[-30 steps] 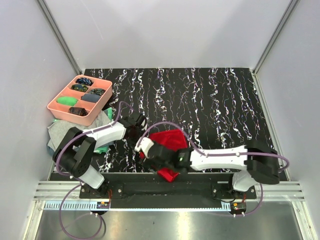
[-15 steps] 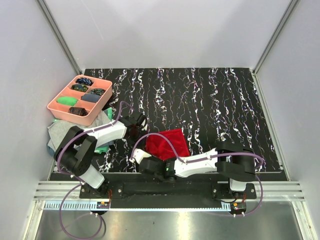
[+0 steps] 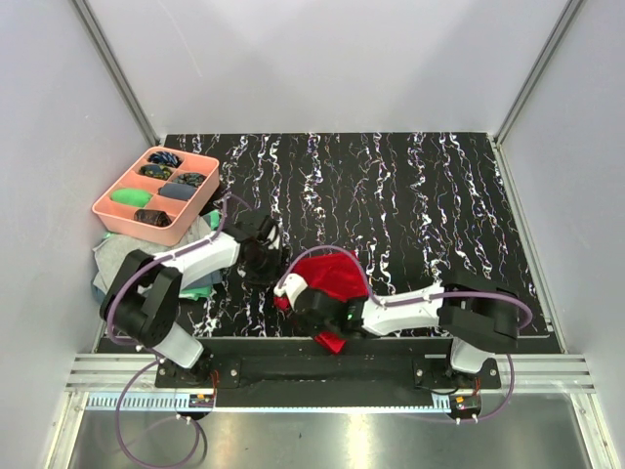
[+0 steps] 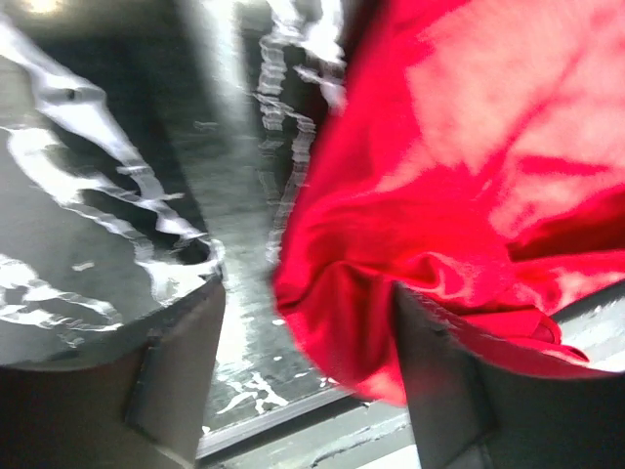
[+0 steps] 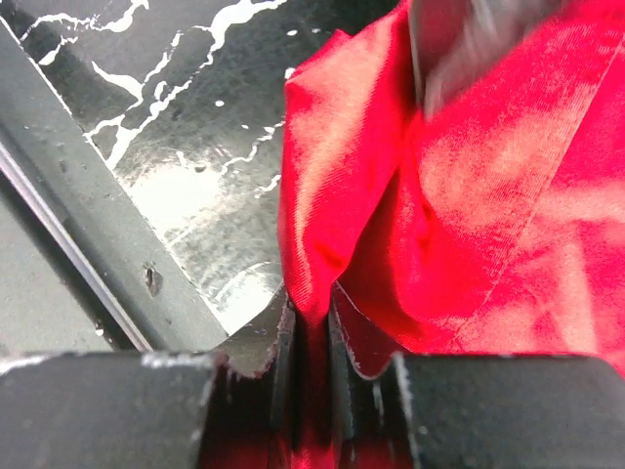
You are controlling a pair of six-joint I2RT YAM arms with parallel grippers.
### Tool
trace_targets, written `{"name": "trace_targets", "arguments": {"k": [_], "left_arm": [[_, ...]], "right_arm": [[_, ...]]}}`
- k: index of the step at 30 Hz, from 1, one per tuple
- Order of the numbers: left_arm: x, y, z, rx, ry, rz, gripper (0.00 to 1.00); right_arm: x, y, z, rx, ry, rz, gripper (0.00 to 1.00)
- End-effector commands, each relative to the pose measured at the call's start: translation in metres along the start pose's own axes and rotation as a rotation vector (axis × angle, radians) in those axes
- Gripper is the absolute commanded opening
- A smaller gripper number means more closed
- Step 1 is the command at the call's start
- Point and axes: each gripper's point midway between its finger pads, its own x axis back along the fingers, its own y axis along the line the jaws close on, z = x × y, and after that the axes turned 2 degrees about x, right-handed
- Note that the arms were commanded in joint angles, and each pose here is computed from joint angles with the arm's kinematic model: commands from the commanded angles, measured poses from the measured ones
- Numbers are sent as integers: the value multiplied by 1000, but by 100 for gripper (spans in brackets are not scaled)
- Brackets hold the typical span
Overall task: Fold the napkin, place the utensils inside, and roll it up
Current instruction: Roll the napkin with the utensil
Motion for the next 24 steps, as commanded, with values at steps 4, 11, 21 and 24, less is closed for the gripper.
{"name": "trace_targets", "arguments": {"k": [4,11,21,24], "left_arm": [[32,24,-38,77,-202,-17,77],[45,5,-61,59,-415,149,81],[35,-25,-45,-3,-401,378,82],[28,-25,-44,-1,-393,391,83]], "right_arm": [[11,-6,6,-132,2,-209,18],[9,-6,13,-197,56,-350,17],[6,-22,15,-345,111,-540,17],[4,-29,13,-390,121,-585,16]]}}
